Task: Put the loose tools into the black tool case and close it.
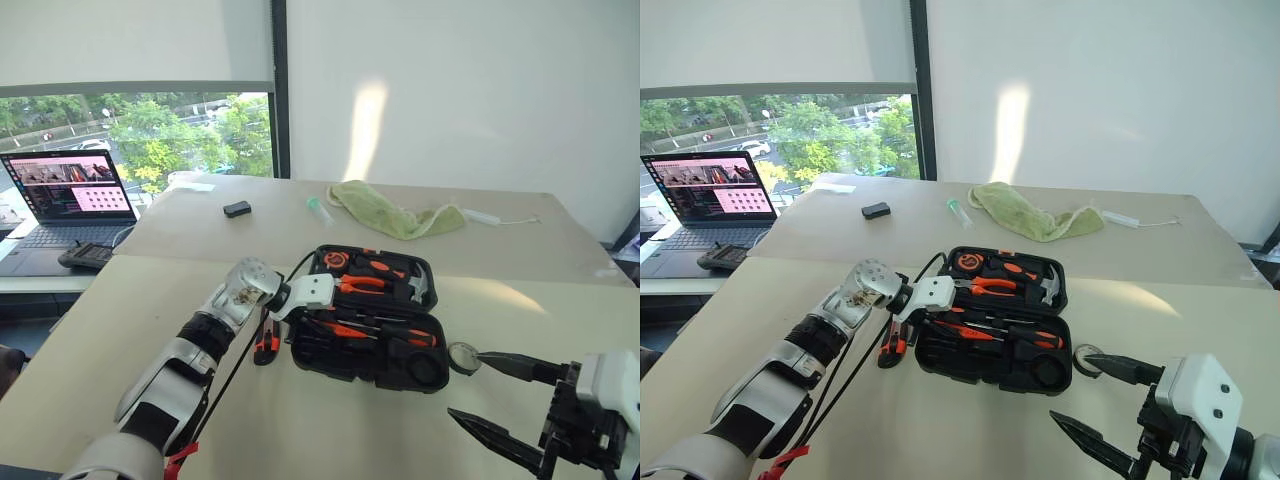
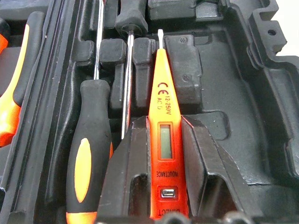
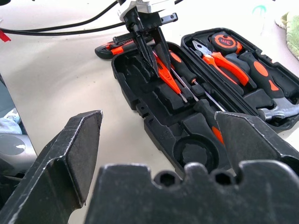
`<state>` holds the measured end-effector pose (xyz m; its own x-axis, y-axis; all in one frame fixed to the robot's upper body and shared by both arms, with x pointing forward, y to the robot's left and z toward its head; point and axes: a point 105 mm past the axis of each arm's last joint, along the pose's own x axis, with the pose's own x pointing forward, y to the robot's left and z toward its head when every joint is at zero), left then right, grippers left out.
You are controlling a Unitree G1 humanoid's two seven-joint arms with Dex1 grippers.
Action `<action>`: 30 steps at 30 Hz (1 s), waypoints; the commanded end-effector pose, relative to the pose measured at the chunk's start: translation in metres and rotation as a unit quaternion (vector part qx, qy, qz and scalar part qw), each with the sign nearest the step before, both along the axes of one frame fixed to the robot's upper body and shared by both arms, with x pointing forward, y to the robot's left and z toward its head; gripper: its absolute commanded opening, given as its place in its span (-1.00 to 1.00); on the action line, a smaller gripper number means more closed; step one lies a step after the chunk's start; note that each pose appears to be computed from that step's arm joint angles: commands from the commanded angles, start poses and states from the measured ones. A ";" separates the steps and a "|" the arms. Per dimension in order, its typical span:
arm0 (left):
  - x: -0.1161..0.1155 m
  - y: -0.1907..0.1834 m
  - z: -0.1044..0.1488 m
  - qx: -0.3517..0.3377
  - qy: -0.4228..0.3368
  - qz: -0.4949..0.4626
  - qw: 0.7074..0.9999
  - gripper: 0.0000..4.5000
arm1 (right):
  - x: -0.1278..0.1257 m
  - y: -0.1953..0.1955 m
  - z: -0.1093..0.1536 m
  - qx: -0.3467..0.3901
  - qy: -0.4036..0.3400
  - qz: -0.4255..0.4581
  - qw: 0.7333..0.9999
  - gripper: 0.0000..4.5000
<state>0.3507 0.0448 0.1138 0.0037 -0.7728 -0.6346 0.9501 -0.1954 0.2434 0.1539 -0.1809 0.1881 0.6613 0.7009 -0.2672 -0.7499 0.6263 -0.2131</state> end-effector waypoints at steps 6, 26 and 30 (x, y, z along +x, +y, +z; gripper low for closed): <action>-0.005 0.009 0.057 -0.145 0.060 0.016 0.988 0.22 | -0.001 -0.002 0.007 -0.010 -0.028 -0.008 1.000 1.00; -0.006 0.004 -0.008 -0.181 0.039 0.180 0.966 -0.98 | 0.003 -0.002 0.005 -0.013 -0.034 -0.016 0.999 1.00; -0.009 0.007 -0.028 -0.162 0.009 0.178 0.971 -0.98 | 0.002 -0.003 0.006 -0.014 -0.033 -0.018 0.999 1.00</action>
<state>0.3439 0.0491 0.1036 0.2858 -0.9054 -0.3139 0.9526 0.2329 0.1956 0.1574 -0.1860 0.1870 0.6987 0.6662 -0.2610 -0.7154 0.6550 -0.2433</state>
